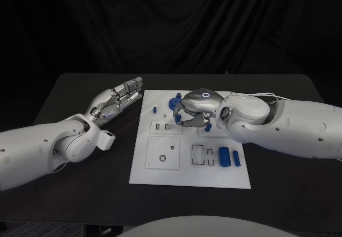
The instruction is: Assemble the parts on the task board
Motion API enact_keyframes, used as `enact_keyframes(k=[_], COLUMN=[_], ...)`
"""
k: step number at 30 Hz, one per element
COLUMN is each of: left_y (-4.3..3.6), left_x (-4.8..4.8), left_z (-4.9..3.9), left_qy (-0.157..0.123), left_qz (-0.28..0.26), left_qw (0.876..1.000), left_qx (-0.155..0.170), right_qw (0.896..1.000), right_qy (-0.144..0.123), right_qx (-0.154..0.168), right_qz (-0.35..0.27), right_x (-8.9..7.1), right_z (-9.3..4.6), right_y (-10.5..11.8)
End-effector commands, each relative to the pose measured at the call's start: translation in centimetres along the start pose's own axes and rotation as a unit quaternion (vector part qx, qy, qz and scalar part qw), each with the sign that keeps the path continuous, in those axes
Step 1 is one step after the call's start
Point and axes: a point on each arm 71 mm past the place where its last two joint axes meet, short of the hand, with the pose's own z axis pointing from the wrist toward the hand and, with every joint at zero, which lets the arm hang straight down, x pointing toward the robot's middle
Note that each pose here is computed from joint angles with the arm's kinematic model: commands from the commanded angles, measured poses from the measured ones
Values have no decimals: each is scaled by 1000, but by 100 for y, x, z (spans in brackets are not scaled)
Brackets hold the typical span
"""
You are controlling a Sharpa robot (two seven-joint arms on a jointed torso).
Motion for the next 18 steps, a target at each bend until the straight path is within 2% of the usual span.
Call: enact_keyframes(k=[1,9,18], left_y=[-74,-68,-66], left_x=[21,32,36], left_z=[9,24,26], left_qy=[8,10,12], left_qz=[-5,-6,-7], left_qw=[998,998,999], left_qx=[54,54,52], right_qw=[1000,1000,999], right_qy=[15,13,28], right_qx=[13,21,33], right_qz=[-5,-17,-22], right_x=[63,103,152], right_z=[46,131,152], right_y=[14,51,54])
